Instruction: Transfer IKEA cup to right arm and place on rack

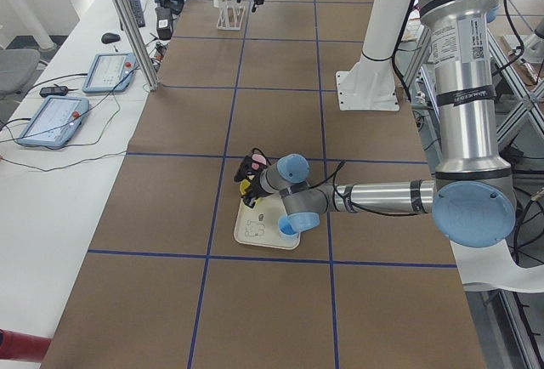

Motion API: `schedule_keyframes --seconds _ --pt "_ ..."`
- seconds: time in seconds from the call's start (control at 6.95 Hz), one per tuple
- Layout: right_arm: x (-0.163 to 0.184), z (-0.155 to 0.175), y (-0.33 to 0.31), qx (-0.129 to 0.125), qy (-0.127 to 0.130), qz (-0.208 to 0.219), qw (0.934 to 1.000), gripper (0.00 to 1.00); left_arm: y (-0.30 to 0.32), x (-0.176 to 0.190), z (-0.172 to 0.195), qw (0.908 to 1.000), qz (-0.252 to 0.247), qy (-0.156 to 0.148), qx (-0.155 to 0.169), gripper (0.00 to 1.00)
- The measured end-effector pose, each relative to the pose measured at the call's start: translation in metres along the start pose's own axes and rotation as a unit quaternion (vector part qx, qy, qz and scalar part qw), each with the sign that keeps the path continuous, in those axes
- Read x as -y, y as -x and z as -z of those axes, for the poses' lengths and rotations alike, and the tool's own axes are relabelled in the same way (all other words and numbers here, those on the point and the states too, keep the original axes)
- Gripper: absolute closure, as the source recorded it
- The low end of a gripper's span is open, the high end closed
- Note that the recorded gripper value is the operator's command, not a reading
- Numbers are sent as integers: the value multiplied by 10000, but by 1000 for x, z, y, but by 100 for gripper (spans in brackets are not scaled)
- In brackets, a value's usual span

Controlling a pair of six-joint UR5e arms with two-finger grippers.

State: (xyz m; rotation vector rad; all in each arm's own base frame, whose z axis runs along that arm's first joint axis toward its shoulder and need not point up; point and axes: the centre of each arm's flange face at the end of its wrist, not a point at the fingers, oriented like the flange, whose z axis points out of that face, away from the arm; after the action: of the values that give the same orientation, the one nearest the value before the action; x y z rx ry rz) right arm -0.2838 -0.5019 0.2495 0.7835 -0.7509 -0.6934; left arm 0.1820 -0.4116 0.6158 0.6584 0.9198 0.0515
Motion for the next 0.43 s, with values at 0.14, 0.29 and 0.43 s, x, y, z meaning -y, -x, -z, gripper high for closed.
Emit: schedule_keyframes --seconds 0.14,0.29,0.43 --pt "0 -2 1 12 12 1 10000 1 0 0 2 10000 -7 -17 -21 100" --pt "0 -3 3 29 18 10 10000 1 -2 3 5 10000 -22 -50 -47 100" --pt "1 -5 6 52 22 25 10000 1 -3 10 12 9999 -33 -135 -73 100"
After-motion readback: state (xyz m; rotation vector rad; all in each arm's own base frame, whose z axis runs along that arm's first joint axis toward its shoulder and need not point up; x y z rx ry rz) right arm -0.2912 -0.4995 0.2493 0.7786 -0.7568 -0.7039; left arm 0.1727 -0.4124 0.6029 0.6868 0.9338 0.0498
